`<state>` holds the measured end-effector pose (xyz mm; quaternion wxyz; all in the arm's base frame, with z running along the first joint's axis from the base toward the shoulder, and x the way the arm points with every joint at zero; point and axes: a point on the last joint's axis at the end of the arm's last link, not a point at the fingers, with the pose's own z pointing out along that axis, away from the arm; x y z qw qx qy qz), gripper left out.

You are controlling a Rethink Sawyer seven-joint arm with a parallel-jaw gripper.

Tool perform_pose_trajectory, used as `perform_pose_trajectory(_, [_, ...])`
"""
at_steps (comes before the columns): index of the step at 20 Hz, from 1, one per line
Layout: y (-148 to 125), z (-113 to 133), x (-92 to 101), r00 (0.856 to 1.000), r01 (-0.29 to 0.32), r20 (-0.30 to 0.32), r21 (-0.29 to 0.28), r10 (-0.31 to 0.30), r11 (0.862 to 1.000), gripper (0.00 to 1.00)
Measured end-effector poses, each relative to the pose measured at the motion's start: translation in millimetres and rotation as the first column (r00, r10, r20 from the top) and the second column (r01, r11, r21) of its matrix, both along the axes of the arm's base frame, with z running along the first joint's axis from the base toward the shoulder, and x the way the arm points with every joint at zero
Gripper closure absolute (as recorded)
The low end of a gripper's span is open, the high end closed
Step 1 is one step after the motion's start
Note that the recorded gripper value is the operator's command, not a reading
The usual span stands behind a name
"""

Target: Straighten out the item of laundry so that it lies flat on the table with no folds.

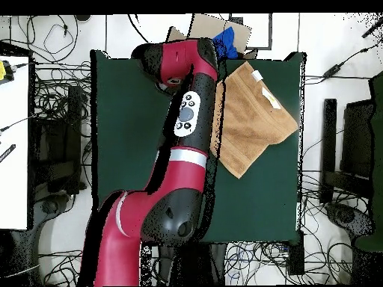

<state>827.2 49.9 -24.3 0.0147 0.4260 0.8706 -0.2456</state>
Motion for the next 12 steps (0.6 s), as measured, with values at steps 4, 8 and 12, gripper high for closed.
perform_pose_trajectory(4, [-2.3,3.0,-1.1,1.000,0.011,-0.019,-0.002,-0.011,1.000,0.00])
perform_pose_trajectory(8, [-0.3,6.3,-6.2,0.998,0.030,-0.061,-0.005,-0.030,1.000,0.00])
perform_pose_trajectory(12, [2.1,10.2,-12.5,0.992,0.053,-0.111,-0.009,-0.053,0.999,0.00])
